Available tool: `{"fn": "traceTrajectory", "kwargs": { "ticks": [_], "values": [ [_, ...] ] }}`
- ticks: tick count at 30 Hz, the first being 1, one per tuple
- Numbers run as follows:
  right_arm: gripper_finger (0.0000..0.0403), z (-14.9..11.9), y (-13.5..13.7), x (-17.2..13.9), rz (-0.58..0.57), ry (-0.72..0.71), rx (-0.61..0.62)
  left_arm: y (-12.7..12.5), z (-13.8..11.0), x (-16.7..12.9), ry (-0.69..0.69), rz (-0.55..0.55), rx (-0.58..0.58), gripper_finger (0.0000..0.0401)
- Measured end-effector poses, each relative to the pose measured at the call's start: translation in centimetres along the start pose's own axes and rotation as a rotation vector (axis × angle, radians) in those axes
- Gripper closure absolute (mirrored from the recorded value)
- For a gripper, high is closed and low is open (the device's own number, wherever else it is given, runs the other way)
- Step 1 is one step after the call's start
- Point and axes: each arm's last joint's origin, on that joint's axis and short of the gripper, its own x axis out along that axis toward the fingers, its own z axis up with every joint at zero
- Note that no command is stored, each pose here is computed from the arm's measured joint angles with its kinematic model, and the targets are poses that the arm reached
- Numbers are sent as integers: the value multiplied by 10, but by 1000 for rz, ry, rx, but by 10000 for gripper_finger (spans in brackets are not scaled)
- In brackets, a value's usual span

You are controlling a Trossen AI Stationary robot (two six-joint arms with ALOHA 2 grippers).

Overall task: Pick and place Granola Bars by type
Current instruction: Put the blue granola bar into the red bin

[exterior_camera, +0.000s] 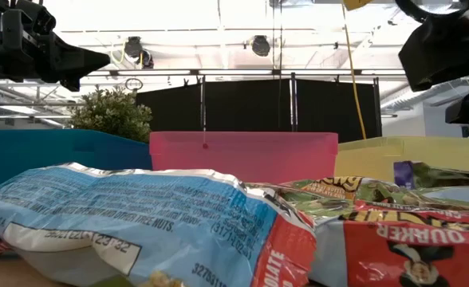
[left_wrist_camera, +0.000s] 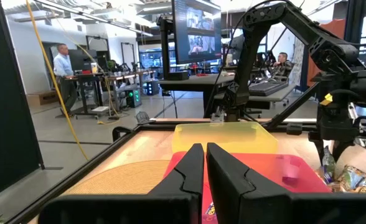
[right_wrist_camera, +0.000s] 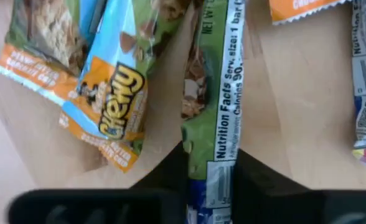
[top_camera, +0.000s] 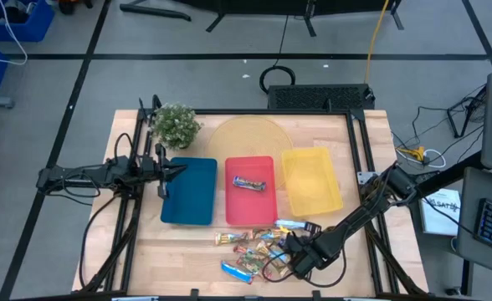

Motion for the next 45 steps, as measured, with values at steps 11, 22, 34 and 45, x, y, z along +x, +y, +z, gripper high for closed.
{"fn": "traceTrajectory", "kwargs": {
  "ticks": [11, 22, 34, 45],
  "values": [
    [362, -1, -11, -60, 141, -140, -2, 0, 0, 0, 1, 0, 0, 375],
    [362, 59, -77, -141, 86, -532, -37, 0, 1, 0, -6, 0, 3, 375],
    [362, 140, -137, -107, 132, -470, -137, 0, 1, 0, -5, 12, 14, 375],
    [361, 170, -123, -40, 67, -337, -308, 1, 1, 0, -4, 27, 21, 375]
  ]
}}
